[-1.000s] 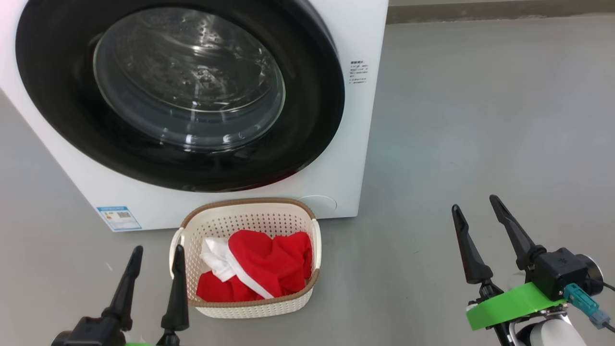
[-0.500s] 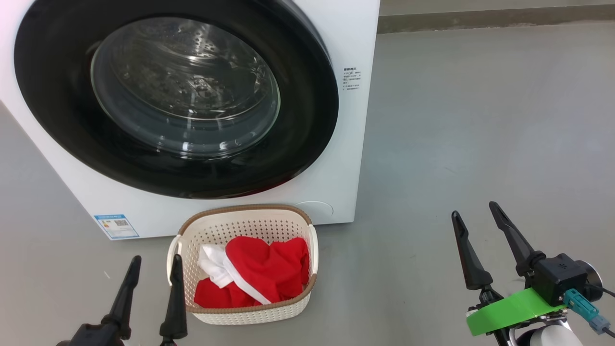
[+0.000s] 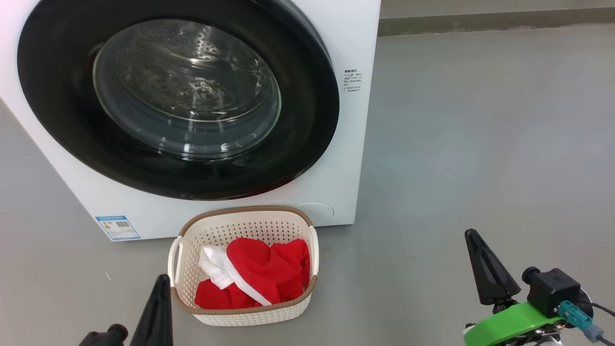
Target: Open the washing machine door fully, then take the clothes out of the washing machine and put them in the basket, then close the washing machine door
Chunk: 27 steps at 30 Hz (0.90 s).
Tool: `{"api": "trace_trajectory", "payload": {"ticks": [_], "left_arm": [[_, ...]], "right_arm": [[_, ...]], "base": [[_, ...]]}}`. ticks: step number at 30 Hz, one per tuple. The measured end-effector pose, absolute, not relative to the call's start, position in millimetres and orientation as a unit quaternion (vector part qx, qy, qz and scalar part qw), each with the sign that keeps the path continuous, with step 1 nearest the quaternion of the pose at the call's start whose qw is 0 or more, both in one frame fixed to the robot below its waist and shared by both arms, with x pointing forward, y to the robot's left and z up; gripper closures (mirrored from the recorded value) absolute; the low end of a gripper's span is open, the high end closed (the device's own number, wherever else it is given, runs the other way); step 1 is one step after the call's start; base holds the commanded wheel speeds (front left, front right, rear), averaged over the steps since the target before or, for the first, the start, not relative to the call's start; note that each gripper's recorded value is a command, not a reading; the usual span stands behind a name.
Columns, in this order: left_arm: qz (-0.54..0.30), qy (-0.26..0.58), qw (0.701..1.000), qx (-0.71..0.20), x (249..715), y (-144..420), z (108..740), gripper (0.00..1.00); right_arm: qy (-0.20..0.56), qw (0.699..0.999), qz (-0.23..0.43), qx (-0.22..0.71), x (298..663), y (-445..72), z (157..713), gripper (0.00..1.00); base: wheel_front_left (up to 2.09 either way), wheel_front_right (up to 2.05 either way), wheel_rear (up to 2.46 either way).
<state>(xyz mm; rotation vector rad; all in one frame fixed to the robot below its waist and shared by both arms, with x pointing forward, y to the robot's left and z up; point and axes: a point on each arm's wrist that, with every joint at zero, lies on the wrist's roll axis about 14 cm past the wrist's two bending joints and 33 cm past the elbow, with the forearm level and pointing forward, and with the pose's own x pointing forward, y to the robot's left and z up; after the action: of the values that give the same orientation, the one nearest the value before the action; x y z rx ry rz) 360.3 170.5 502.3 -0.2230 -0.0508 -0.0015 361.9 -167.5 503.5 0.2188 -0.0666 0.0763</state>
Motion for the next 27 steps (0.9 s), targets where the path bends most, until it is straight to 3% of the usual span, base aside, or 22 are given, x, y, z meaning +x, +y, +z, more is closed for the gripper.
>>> {"api": "trace_trajectory", "payload": {"ticks": [27], "left_arm": [[0.025,0.015,0.966,-0.256,360,180,486,1.0]], "right_arm": [[-0.004,0.966,0.006,0.257,363,-179,492,1.0]], "base": [[0.0,0.0,0.0]]}}
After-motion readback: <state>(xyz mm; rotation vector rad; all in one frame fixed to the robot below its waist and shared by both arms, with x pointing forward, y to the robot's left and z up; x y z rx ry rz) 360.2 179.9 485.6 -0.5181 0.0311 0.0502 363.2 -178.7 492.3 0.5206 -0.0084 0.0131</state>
